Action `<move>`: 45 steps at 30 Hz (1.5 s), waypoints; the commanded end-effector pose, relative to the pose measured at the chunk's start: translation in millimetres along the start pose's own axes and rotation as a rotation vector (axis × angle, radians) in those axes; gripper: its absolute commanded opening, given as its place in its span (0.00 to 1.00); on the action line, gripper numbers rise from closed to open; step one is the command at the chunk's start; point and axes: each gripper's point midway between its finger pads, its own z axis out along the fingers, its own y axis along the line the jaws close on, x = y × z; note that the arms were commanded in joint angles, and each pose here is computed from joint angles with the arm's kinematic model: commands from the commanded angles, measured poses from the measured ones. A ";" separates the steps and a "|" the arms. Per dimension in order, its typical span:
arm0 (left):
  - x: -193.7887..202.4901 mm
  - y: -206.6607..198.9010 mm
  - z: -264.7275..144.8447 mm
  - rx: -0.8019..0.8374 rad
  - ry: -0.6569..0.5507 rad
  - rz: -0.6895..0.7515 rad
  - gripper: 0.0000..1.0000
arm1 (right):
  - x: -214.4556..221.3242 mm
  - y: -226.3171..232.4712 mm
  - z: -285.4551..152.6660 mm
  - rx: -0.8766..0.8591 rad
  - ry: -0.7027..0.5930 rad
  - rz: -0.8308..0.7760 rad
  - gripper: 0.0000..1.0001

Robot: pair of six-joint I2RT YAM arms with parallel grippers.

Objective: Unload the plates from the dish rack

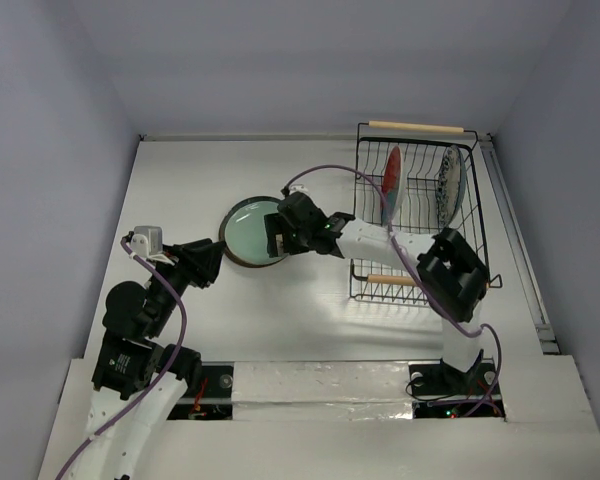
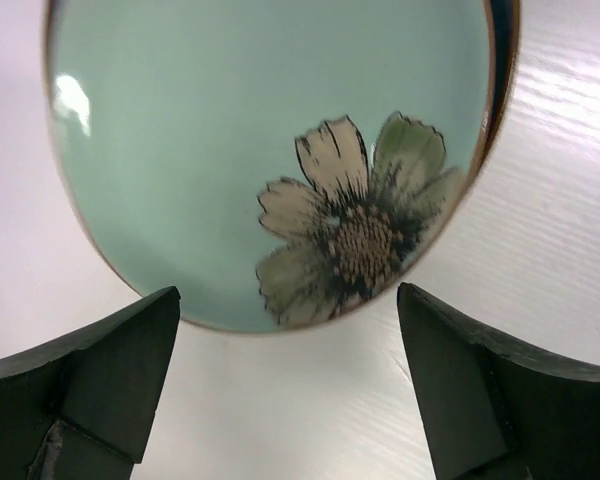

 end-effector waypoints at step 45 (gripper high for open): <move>-18.8 -10.3 -5.0 0.036 -0.066 0.009 0.34 | -186.9 -267.0 -188.3 0.810 -0.323 -0.042 0.12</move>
